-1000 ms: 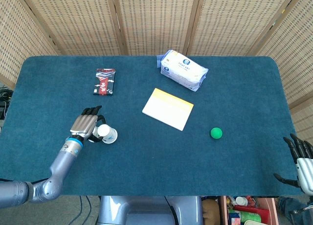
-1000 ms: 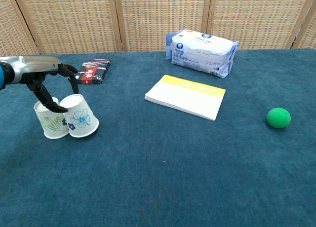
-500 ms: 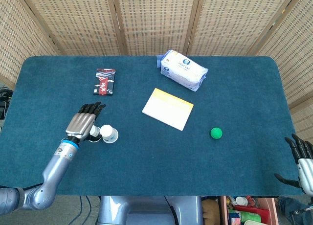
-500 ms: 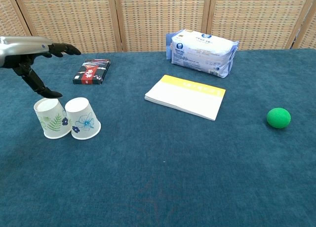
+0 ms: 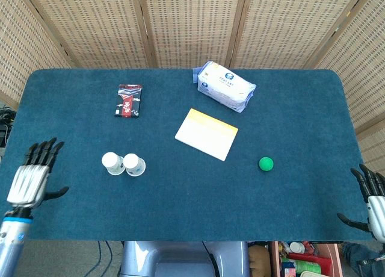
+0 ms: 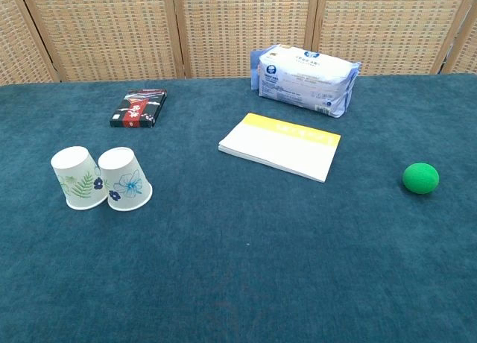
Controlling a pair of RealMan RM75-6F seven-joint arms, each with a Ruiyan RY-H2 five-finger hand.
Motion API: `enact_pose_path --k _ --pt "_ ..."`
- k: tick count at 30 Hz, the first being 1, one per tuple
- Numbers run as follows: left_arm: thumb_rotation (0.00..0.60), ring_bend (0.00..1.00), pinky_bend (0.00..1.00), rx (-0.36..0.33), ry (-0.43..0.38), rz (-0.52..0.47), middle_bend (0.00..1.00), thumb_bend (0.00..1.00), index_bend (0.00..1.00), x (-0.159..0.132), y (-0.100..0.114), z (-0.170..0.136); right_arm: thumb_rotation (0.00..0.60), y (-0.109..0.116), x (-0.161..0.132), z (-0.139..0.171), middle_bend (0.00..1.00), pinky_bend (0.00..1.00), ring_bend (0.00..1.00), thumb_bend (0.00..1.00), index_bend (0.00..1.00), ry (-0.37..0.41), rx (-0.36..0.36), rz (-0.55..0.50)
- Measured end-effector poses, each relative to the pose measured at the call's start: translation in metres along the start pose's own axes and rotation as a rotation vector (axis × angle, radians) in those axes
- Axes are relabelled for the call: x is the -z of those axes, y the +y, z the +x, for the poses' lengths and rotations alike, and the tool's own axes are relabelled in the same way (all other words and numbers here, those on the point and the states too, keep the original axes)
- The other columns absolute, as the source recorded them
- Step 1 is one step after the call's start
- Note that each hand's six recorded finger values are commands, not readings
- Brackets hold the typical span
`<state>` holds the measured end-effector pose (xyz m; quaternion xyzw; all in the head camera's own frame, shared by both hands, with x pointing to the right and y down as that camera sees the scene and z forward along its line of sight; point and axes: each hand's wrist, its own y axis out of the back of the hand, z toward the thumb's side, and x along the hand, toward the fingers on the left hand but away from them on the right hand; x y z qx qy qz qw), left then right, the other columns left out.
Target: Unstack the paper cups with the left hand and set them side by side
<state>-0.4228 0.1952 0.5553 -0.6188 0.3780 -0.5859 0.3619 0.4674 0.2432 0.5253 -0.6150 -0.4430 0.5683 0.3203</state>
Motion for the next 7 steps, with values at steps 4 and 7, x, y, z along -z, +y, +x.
enact_pose_path --k 4,7 --pt "0.600 0.00 0.00 -0.009 0.084 0.022 0.00 0.12 0.00 0.030 -0.005 -0.035 0.600 0.002 0.001 0.001 0.00 0.00 0.00 0.00 0.00 0.001 0.008 0.005" --pt "0.600 0.00 0.00 -0.017 0.087 0.028 0.00 0.12 0.00 0.036 -0.007 -0.044 0.600 0.003 0.002 0.002 0.00 0.00 0.00 0.00 0.00 0.000 0.012 0.009"
